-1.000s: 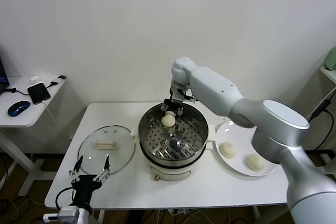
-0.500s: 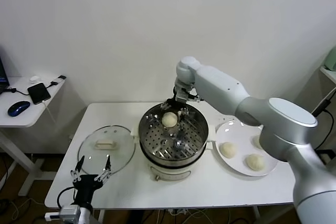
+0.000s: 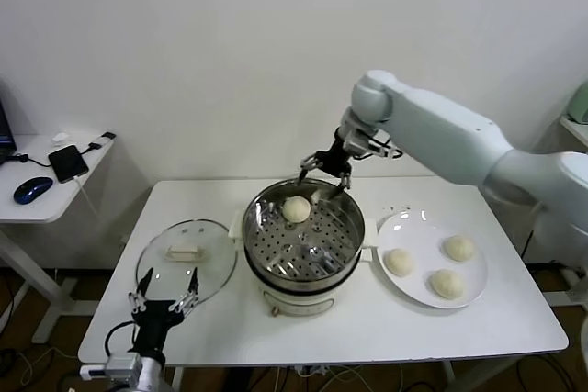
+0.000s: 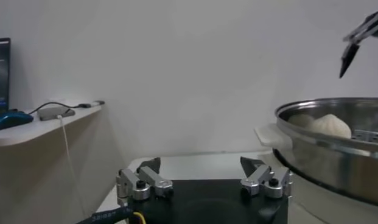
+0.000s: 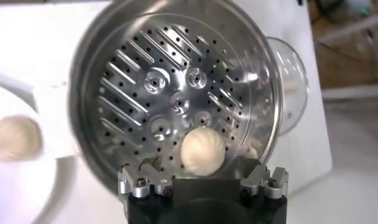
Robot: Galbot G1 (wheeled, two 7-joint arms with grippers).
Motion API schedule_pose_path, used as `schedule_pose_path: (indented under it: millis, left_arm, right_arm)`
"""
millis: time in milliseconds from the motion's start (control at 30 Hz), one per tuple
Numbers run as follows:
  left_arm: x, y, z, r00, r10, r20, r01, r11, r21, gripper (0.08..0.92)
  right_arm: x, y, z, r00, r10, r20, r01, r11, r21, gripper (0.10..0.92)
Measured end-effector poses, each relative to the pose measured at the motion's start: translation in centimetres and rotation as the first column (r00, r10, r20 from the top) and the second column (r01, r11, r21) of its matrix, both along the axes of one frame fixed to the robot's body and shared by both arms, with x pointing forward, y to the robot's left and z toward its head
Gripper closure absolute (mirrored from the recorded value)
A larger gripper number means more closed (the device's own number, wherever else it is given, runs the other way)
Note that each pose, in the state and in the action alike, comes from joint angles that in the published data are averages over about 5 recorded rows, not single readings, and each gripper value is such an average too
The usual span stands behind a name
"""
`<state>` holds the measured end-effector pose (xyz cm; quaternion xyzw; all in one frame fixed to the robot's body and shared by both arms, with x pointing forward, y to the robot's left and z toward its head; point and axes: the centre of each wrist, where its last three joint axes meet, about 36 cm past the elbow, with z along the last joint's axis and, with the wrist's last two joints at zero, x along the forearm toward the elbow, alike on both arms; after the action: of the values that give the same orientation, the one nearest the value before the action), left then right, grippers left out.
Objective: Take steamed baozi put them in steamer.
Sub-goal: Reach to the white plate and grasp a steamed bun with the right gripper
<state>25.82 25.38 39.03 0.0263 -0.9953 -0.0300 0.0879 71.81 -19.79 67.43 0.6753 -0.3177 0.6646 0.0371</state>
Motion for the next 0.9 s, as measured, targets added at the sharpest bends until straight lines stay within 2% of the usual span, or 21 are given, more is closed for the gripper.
schedule_pose_path:
  millis: [167,400,633,900]
  left_arm:
    - [0.2,0.2,0.2,0.9999,-0.011,0.001,0.011,1.0,-0.007,0.177]
    - [0.2,0.4,0.3,0.9999,-0.016,-0.001,0.016,1.0,-0.014,0.177]
    - [0.1,0.4,0.4,0.9996,-0.026,-0.009,0.026,1.0,-0.018,0.177]
    - [0.4,0.4,0.5,0.9992,-0.035,-0.017,0.035,0.999,-0.024,0.177]
  right_arm:
    - [-1.6,-4.0,1.0,0.943,-0.329,-0.047,0.329,0.944,-0.014,0.2]
    - [-3.8,-8.8,0.7,0.736,-0.669,-0.1,0.665,0.743,-0.078,0.199]
    - [-5.5,-12.3,-2.5,0.588,-0.798,-0.136,0.784,0.603,-0.147,0.2]
    - [-6.4,-14.3,-8.2,0.557,-0.814,-0.165,0.79,0.58,-0.196,0.2]
